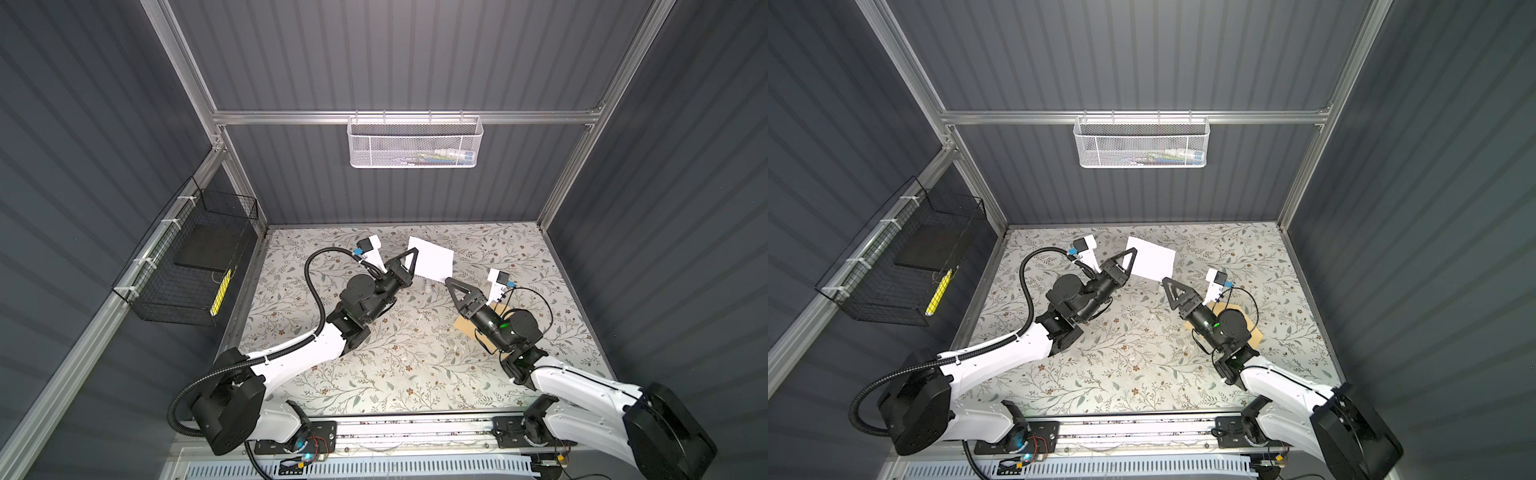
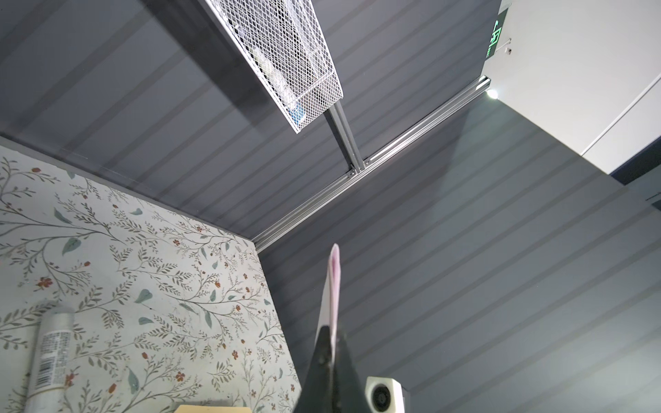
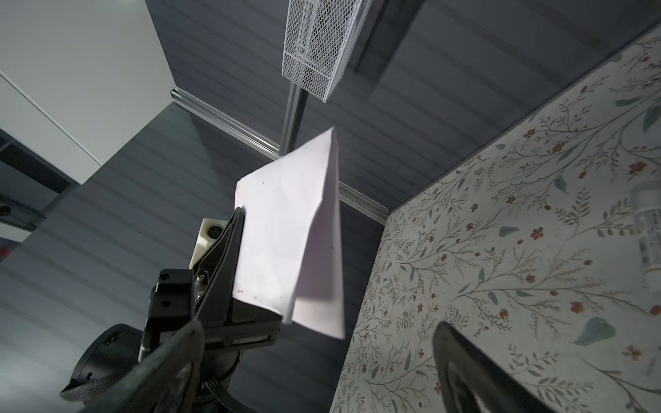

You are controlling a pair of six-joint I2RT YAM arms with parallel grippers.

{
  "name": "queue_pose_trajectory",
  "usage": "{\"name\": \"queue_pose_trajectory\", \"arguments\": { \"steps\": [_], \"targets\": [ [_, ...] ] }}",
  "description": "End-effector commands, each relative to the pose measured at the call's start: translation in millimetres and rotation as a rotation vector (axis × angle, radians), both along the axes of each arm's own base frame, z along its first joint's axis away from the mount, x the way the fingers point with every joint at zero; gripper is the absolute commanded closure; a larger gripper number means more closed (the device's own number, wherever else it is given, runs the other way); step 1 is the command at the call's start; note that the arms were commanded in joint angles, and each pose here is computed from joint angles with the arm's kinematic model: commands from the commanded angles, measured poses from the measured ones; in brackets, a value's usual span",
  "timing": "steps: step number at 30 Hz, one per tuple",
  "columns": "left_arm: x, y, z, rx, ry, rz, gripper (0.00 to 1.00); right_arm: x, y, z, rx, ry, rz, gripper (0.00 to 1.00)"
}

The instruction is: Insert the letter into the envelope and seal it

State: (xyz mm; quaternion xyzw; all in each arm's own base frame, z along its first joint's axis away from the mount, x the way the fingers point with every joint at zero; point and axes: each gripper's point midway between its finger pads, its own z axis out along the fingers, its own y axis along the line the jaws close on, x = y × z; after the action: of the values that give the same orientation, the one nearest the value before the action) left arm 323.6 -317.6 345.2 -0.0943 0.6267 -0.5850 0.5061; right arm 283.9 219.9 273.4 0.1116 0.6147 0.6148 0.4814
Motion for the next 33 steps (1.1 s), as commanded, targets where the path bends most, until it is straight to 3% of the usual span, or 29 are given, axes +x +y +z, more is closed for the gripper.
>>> {"name": "queue_pose_trajectory", "arguments": {
  "steps": [1, 9, 14, 23, 28, 31, 32, 33],
  "targets": [
    [4, 2, 2, -0.056, 0.008, 0.037, 1.0, 0, 4, 37, 0.107, -0.101, 0.016, 0.01],
    [1, -2, -6, -0.078, 0.018, 0.043, 1.0, 12, 15, 52, 0.15, -0.13, 0.04, 0.02],
    [0, -3, -10, -0.111, 0.026, 0.043, 1.0, 16, 12, 56, 0.183, -0.139, 0.016, 0.13],
    [-7, -2, -16, -0.148, 0.017, 0.054, 1.0, 19, 11, 67, 0.15, -0.134, 0.0, 0.64],
    [-15, 1, -25, -0.142, 0.008, 0.052, 1.0, 23, 8, 62, 0.072, -0.057, 0.02, 1.0],
    [-20, 12, -25, -0.123, -0.017, 0.076, 0.86, 17, 7, 68, -0.039, -0.031, 0.056, 1.0],
    [-21, 14, -23, -0.108, -0.03, 0.08, 0.73, 14, 8, 68, -0.098, -0.025, 0.066, 1.0],
    [-23, 15, -22, -0.077, -0.044, 0.084, 0.44, 10, 11, 67, -0.175, -0.025, 0.084, 1.0]
  ]
}}
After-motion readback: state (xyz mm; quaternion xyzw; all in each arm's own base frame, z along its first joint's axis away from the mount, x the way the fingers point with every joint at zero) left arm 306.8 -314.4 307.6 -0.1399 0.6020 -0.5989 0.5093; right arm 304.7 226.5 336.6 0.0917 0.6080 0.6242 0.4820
